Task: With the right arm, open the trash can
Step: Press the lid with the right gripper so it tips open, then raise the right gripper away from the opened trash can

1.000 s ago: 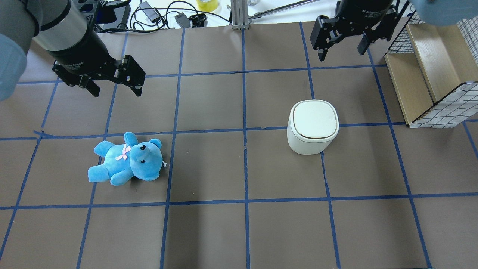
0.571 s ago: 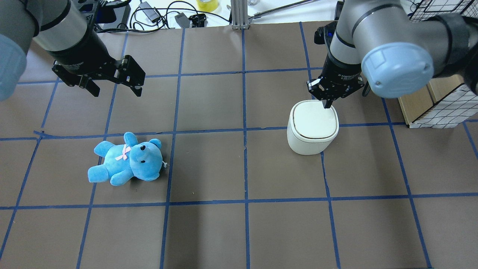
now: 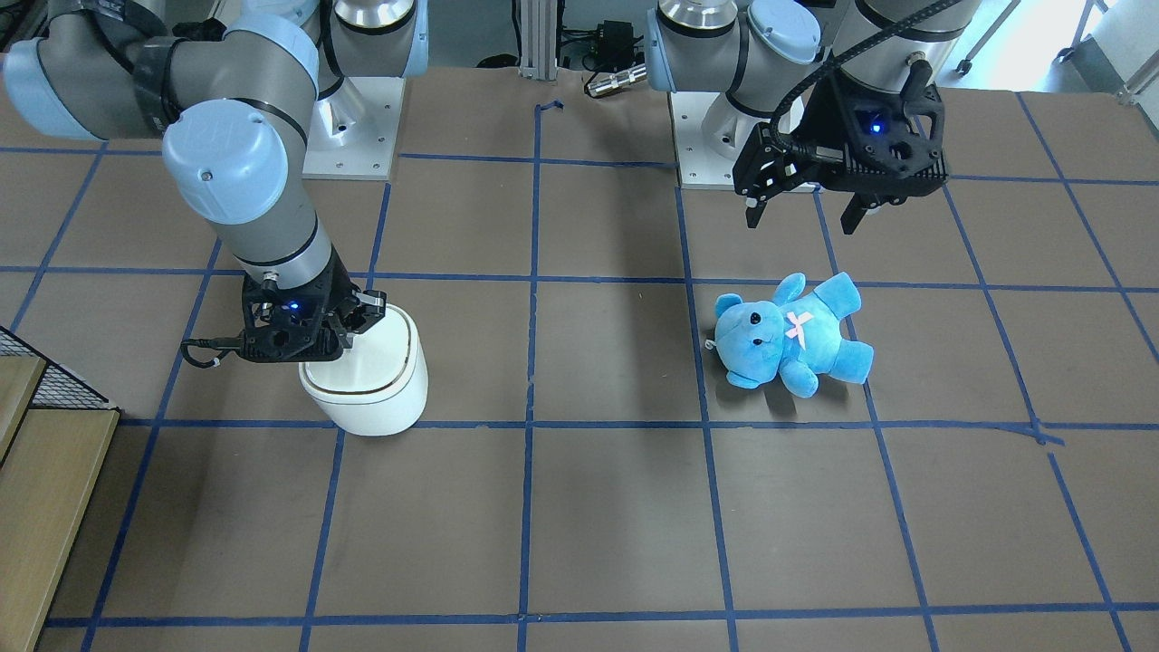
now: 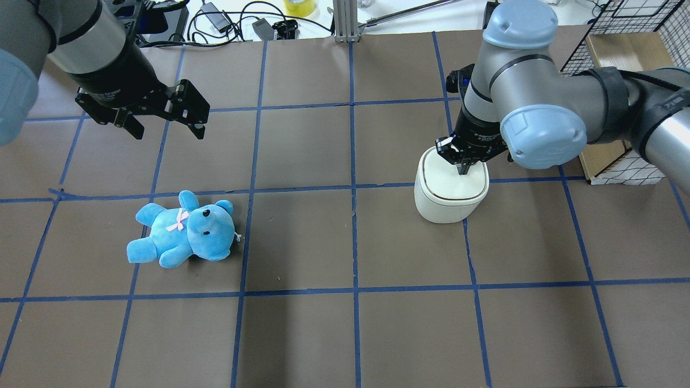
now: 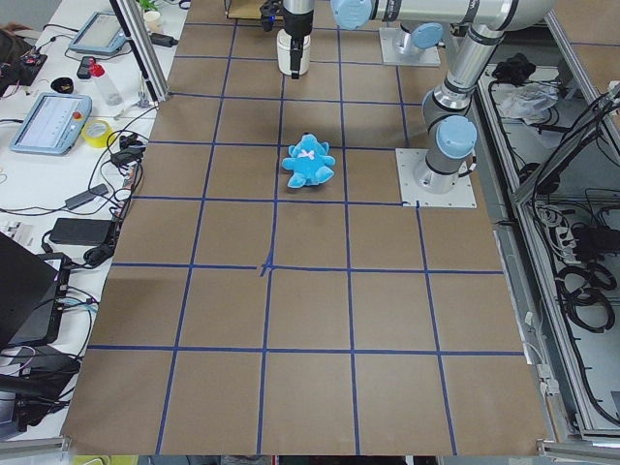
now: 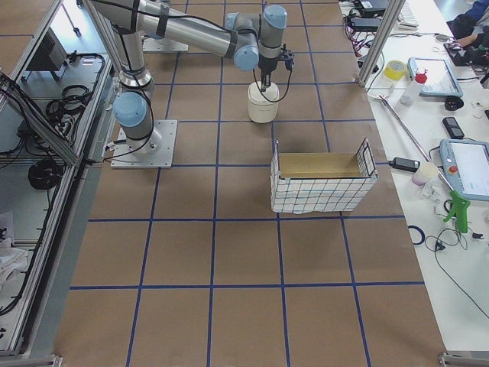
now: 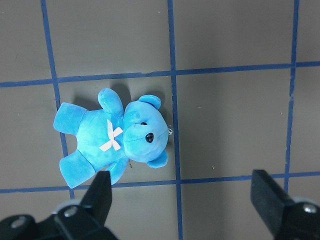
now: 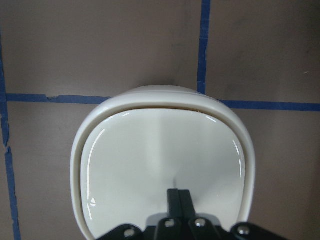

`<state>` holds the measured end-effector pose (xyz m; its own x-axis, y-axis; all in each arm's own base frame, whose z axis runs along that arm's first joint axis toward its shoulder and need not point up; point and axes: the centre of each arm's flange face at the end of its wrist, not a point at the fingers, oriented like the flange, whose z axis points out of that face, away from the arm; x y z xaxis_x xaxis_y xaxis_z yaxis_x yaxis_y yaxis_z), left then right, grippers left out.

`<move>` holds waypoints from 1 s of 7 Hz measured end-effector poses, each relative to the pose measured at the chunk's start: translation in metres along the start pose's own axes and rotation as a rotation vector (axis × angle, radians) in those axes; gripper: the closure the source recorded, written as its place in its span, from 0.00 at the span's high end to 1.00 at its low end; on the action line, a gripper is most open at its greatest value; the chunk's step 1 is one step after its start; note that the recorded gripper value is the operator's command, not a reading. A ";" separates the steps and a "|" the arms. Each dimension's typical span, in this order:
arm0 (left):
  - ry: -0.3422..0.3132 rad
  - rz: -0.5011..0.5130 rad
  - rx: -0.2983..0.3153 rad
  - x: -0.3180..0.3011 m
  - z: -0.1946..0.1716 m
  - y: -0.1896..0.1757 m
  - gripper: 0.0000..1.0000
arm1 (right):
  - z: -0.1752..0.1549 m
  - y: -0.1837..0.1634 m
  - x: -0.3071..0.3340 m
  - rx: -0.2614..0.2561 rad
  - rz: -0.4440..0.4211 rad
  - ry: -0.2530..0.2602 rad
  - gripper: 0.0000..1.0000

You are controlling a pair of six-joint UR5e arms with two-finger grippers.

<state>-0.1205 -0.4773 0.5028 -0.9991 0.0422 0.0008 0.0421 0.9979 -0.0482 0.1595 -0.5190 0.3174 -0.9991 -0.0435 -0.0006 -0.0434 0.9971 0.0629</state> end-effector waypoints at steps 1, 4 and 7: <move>0.000 0.000 0.000 0.000 0.000 0.000 1.00 | 0.005 0.000 0.000 -0.006 0.002 0.001 0.00; 0.000 0.000 0.000 0.000 0.000 0.000 1.00 | -0.010 -0.004 0.000 0.034 0.019 0.000 1.00; 0.000 0.000 0.000 0.000 0.000 0.000 1.00 | -0.114 -0.007 0.000 0.244 0.026 -0.008 1.00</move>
<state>-0.1205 -0.4773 0.5028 -0.9991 0.0422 0.0004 0.0421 0.9979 -0.0483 0.1601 -0.5335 0.4305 -0.9998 -0.0176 -0.0097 -0.0156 0.9835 -0.1800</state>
